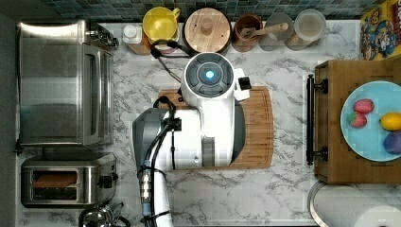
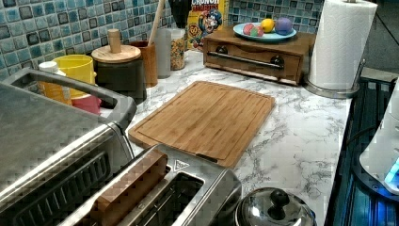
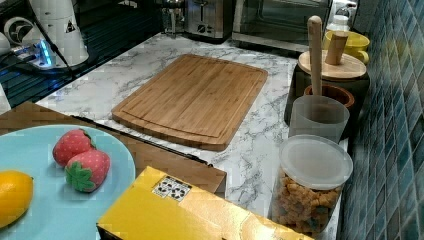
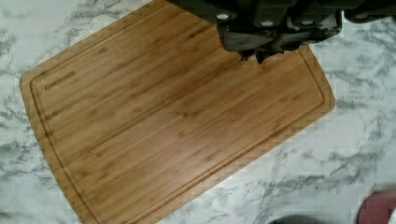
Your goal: Turn on the toaster.
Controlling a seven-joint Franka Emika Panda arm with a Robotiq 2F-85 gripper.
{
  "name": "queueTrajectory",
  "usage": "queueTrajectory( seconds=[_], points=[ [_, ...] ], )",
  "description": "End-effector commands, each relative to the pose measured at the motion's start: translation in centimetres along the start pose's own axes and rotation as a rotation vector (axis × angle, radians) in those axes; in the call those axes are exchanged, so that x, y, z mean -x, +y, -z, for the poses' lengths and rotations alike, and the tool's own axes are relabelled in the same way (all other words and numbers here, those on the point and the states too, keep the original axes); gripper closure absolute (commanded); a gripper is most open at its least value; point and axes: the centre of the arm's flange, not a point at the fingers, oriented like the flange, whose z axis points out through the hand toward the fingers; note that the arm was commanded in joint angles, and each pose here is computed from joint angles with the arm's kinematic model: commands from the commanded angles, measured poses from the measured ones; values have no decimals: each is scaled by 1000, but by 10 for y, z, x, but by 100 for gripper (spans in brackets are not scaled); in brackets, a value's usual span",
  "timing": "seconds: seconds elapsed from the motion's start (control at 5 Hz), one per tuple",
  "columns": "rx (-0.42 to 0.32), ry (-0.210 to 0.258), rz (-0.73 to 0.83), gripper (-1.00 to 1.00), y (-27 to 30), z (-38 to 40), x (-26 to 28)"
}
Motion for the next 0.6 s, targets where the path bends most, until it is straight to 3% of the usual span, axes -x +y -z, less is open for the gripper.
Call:
queueTrajectory(
  seconds=[0.2, 0.6],
  points=[
    [-107, 21, 341, 100, -72, 0, 115],
    [-55, -65, 428, 100, -93, -50, 151]
  ],
)
